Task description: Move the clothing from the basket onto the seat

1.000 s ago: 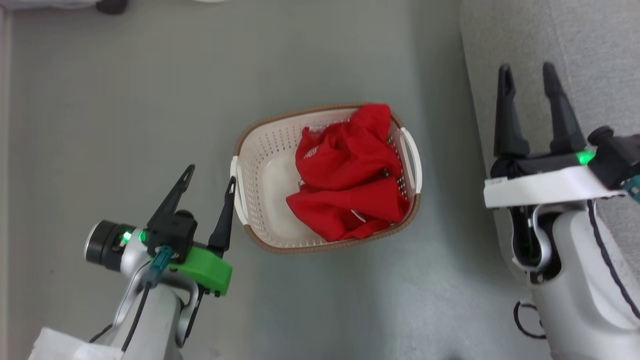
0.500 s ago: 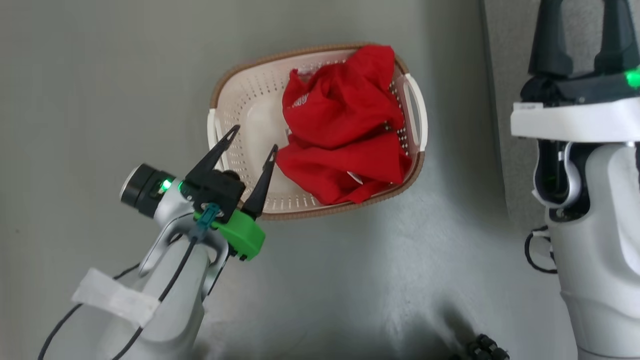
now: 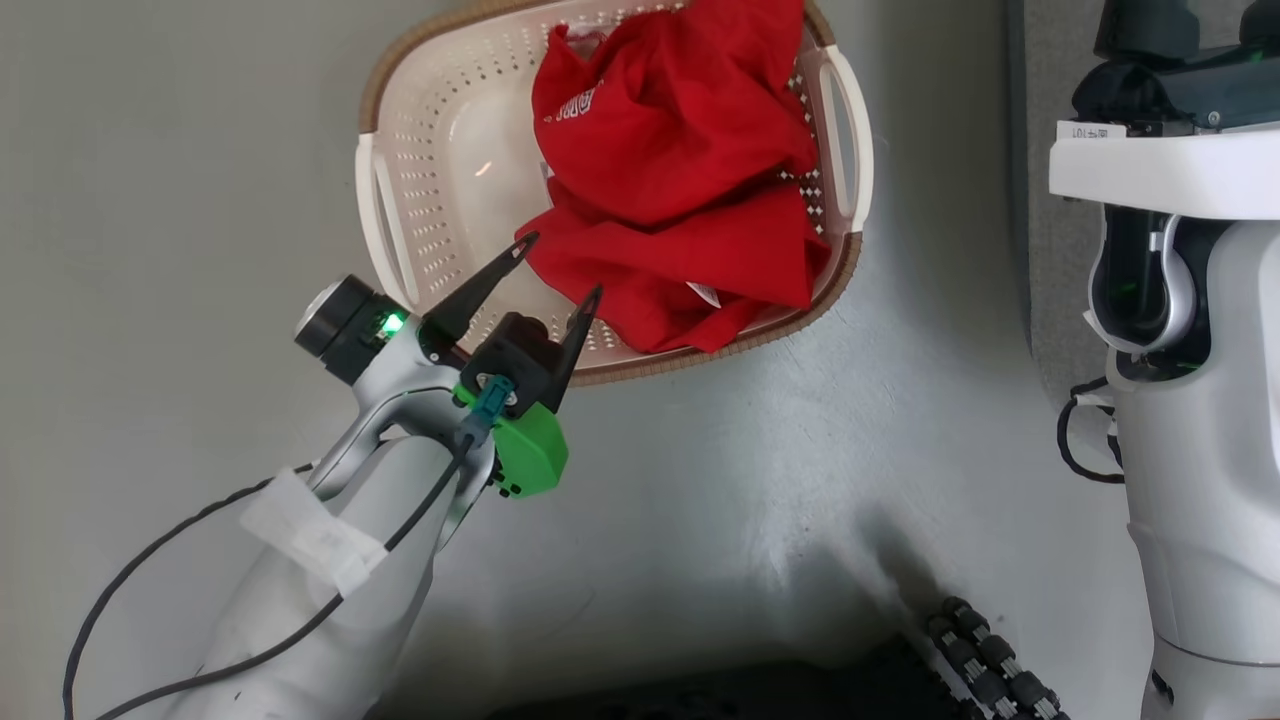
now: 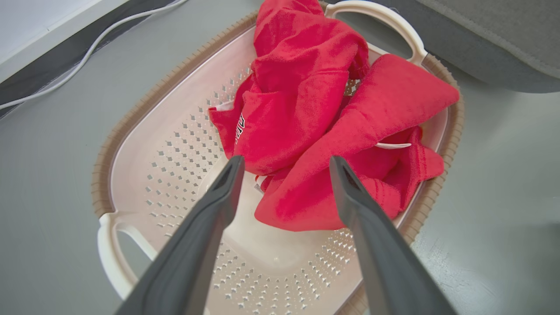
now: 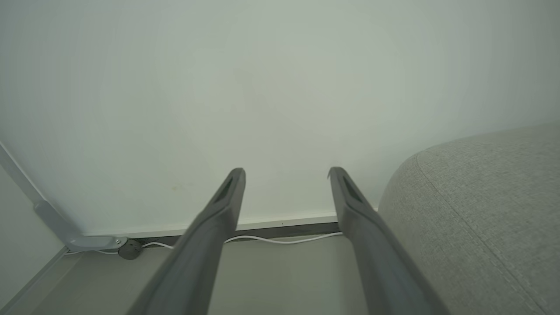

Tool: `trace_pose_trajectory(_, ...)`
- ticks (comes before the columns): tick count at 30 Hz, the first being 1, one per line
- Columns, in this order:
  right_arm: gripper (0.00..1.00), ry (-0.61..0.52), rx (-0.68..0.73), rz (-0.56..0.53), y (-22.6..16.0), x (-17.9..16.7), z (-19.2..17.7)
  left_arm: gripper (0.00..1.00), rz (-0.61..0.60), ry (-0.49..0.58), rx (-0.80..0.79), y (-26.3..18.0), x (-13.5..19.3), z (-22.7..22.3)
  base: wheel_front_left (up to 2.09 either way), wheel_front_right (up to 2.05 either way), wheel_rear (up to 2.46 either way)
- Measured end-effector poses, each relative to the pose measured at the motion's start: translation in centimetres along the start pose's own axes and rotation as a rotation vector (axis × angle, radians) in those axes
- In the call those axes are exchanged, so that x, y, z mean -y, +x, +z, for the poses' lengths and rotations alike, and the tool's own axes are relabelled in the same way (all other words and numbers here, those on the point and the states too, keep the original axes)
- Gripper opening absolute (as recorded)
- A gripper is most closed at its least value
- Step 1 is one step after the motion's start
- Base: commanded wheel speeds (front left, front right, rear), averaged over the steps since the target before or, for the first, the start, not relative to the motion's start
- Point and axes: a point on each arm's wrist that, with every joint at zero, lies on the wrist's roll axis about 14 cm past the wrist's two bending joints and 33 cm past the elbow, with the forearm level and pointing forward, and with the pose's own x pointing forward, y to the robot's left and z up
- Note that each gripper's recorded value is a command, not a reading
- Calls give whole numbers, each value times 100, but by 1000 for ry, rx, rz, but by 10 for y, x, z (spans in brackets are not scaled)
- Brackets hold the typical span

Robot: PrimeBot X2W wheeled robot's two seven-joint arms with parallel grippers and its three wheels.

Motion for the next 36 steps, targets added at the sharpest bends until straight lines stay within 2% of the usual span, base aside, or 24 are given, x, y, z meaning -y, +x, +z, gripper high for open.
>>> trace_pose_trajectory(14,100,-14,-42,2,3,7,-24,100,-171,76,-60,26,33,-28,0,0,0)
trace_pose_trajectory(36,100,-59,-95,-24,-1,27,-48,100,-282,119,-147,62,46,-66,0,0,0)
